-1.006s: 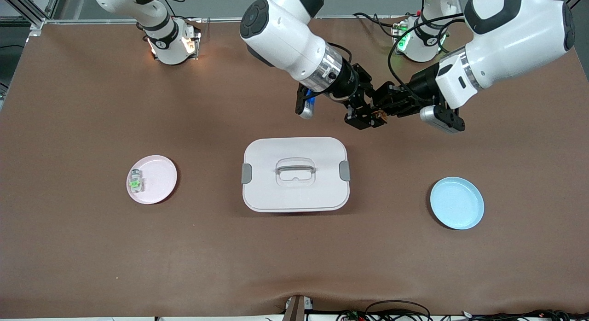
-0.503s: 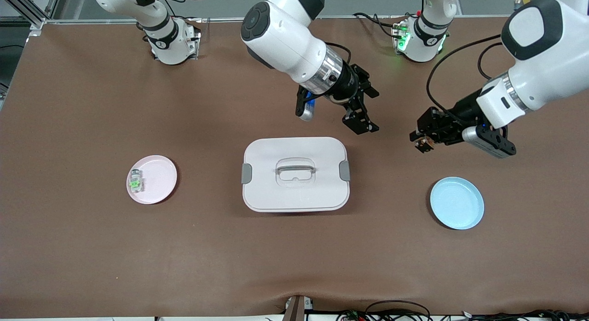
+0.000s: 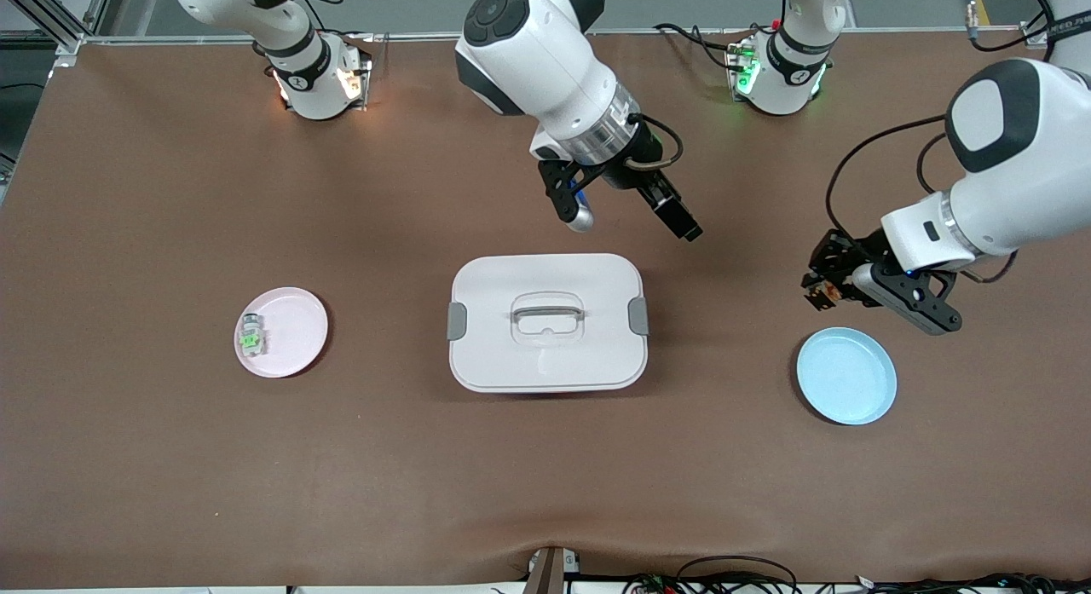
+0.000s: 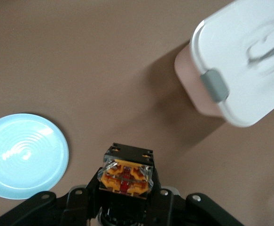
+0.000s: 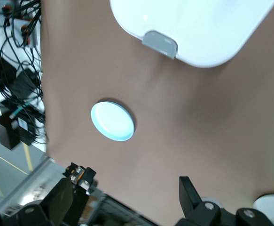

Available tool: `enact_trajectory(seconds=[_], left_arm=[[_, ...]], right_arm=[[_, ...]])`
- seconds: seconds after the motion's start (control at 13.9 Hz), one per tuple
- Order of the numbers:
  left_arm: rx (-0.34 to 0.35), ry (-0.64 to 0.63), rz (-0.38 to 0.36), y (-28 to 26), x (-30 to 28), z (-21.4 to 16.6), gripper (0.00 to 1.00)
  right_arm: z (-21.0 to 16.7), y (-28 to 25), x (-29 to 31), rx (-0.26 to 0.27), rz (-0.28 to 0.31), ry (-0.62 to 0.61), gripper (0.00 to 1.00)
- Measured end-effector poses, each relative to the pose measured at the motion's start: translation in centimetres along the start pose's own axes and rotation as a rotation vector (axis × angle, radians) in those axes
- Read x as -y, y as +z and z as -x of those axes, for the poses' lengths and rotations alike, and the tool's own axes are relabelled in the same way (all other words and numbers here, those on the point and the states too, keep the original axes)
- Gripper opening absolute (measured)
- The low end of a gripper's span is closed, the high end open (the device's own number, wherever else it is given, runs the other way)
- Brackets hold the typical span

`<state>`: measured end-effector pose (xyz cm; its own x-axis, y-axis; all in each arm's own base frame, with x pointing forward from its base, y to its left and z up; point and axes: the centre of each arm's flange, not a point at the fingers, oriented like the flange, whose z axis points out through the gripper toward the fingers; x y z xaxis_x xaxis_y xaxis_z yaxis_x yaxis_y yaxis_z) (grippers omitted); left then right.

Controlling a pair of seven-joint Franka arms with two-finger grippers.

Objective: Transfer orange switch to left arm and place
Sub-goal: 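Carry the switch to the blue plate while the right gripper withdraws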

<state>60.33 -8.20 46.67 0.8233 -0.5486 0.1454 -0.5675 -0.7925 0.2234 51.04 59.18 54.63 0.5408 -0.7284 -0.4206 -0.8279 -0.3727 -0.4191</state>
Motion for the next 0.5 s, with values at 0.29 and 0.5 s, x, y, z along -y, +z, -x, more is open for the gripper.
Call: enact_trajectory(seconds=[0.29,0.5], left_arm=[[0.131,0.288,-0.07,3.5,4.1,1.1,0.4],[0.153,0.483,-0.085,5.9,8.4,2.0,0.4]], right_arm=[[-1.2,-2.5,-0.3,-0.073,0.109,-0.403,1.0],[-4.2,-3.1,-0.6,-0.086,0.233,-0.634,1.0]])
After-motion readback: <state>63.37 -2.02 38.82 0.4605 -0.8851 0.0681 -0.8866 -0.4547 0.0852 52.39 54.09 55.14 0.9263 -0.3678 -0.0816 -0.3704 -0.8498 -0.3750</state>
